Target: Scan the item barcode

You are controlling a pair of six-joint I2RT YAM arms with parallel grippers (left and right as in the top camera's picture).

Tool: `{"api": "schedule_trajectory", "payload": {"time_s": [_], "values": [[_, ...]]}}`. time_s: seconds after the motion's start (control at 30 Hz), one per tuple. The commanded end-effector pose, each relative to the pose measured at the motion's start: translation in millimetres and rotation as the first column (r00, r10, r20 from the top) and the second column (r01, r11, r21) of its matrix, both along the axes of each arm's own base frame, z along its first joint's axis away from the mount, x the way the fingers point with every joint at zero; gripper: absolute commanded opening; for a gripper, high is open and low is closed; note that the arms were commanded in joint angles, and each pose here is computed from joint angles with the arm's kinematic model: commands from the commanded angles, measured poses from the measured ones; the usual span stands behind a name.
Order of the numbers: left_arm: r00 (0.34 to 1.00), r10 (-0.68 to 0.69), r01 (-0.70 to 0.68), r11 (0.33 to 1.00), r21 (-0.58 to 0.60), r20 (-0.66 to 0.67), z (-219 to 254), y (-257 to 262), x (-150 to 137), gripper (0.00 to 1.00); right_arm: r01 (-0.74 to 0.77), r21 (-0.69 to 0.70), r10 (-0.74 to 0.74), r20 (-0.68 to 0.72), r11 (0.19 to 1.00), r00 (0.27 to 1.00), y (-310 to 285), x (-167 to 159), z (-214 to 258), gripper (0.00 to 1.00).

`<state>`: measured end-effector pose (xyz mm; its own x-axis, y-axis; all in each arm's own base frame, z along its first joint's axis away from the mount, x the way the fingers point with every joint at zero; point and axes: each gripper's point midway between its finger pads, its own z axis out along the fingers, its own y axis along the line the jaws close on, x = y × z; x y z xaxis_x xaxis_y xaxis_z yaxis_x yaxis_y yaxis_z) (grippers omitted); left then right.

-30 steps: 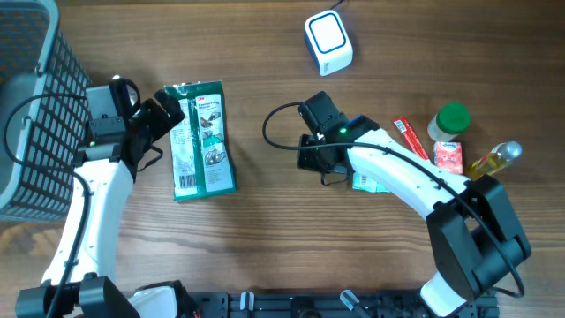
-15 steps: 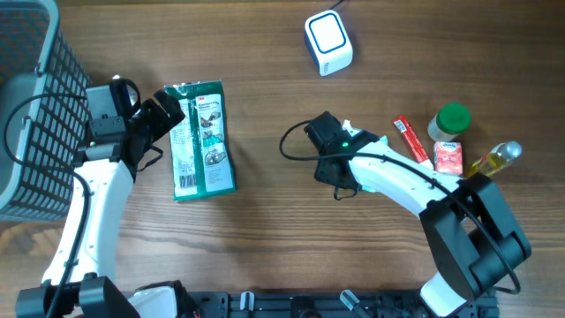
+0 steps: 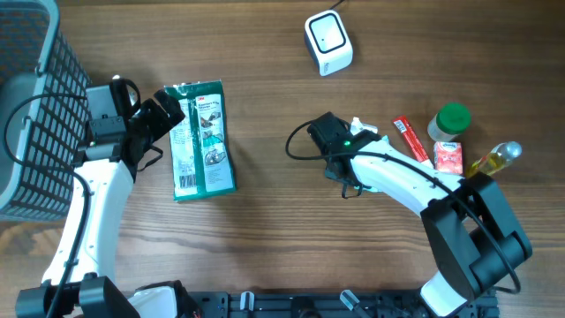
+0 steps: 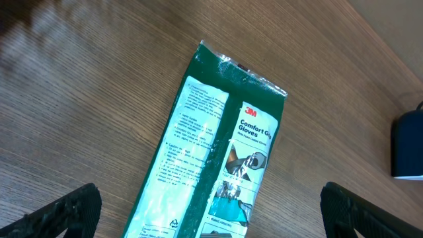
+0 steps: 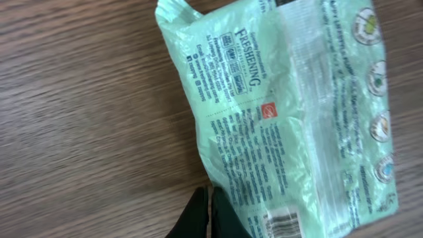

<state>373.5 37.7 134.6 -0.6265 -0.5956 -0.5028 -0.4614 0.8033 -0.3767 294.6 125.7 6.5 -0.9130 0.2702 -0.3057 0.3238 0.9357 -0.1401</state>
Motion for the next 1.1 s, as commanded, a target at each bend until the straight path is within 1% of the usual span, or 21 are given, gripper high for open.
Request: {"api": "schedule_trajectory", "payload": {"time_s": [0.0, 0.1, 0.17, 0.27, 0.33, 0.37, 0.43, 0.47, 0.5, 0.57, 0.63, 0.67, 0.7, 0.73, 0.77, 0.8, 0.87, 0.9, 1.0, 1.03, 1.07], "values": [[1.000, 0.007, -0.007, 1.000, 0.010, -0.007, -3, 3, 0, 1.00, 0.029, -0.112, -0.023, 0.054, 0.993, 0.998, -23, 2, 5, 0.05], [1.000, 0.007, -0.007, 1.000, 0.010, -0.007, -3, 3, 0, 1.00, 0.049, -0.219, -0.033, 0.075, 0.974, 0.997, -50, -5, 0, 0.05], [1.000, 0.007, -0.007, 1.000, 0.010, -0.007, -3, 3, 0, 1.00, 0.070, -0.251, -0.054, 0.069, 0.965, 0.996, -65, -10, -4, 0.06], [1.000, 0.007, -0.007, 1.000, 0.010, -0.007, -3, 3, 0, 1.00, 0.113, -0.269, -0.105, 0.046, 0.956, 0.993, -85, -15, -7, 0.04], [1.000, 0.007, -0.007, 1.000, 0.010, -0.007, -3, 3, 0, 1.00, 0.177, -0.266, -0.168, 0.056, 0.948, 0.984, -102, -9, -6, 0.04], [1.000, 0.007, -0.007, 1.000, 0.010, -0.007, -3, 3, 0, 1.00, 0.173, -0.267, -0.164, 0.054, 0.948, 0.985, -105, -6, -4, 0.04], [1.000, 0.007, -0.007, 1.000, 0.010, -0.007, -3, 3, 0, 1.00, 0.054, -0.222, -0.060, -0.016, 0.974, 0.998, -95, 3, -3, 0.04], [1.000, 0.007, -0.007, 1.000, 0.010, -0.007, -3, 3, 0, 1.00, -0.040, -0.152, 0.029, -0.069, 0.988, 0.997, -79, 5, -5, 0.04], [1.000, 0.007, -0.007, 1.000, 0.010, -0.007, -3, 3, 0, 1.00, -0.190, 0.027, 0.192, -0.135, 0.981, 0.972, -44, 3, -9, 0.04], [1.000, 0.007, -0.007, 1.000, 0.010, -0.007, -3, 3, 0, 1.00, -0.281, 0.306, 0.333, -0.133, 0.910, 0.933, 7, -3, -7, 0.06], [1.000, 0.007, -0.007, 1.000, 0.010, -0.007, -3, 3, 0, 1.00, -0.315, 0.581, 0.416, -0.043, 0.750, 0.908, 62, -6, 6, 0.09], [1.000, 0.007, -0.007, 1.000, 0.010, -0.007, -3, 3, 0, 1.00, -0.314, 0.642, 0.412, -0.004, 0.700, 0.911, 78, -3, 13, 0.11], [1.000, 0.007, -0.007, 1.000, 0.010, -0.007, -3, 3, 0, 1.00, -0.305, 0.651, 0.398, 0.006, 0.695, 0.918, 83, 0, 14, 0.12], [1.000, 0.007, -0.007, 1.000, 0.010, -0.007, -3, 3, 0, 1.00, -0.283, 0.658, 0.359, 0.021, 0.698, 0.933, 91, 5, 16, 0.15], [1.000, 0.007, -0.007, 1.000, 0.010, -0.007, -3, 3, 0, 1.00, -0.266, 0.669, 0.329, 0.033, 0.694, 0.944, 99, 8, 17, 0.27], [1.000, 0.007, -0.007, 1.000, 0.010, -0.007, -3, 3, 0, 1.00, -0.258, 0.679, 0.316, 0.040, 0.687, 0.948, 107, 8, 18, 0.37], [1.000, 0.007, -0.007, 1.000, 0.010, -0.007, -3, 3, 0, 1.00, -0.299, 0.677, 0.348, 0.067, 0.672, 0.935, 122, 1, 17, 0.48], [1.000, 0.007, -0.007, 1.000, 0.010, -0.007, -3, 3, 0, 1.00, -0.313, 0.661, 0.359, 0.070, 0.682, 0.931, 125, -1, 16, 0.55], [1.000, 0.007, -0.007, 1.000, 0.010, -0.007, -3, 3, 0, 1.00, -0.363, 0.565, 0.382, 0.091, 0.741, 0.920, 129, -5, 8, 0.67], [1.000, 0.007, -0.007, 1.000, 0.010, -0.007, -3, 3, 0, 1.00, -0.378, 0.510, 0.377, 0.111, 0.772, 0.919, 129, -3, 6, 0.82], [1.000, 0.007, -0.007, 1.000, 0.010, -0.007, -3, 3, 0, 1.00, -0.379, 0.480, 0.365, 0.126, 0.791, 0.922, 130, -1, 6, 0.84]]}}
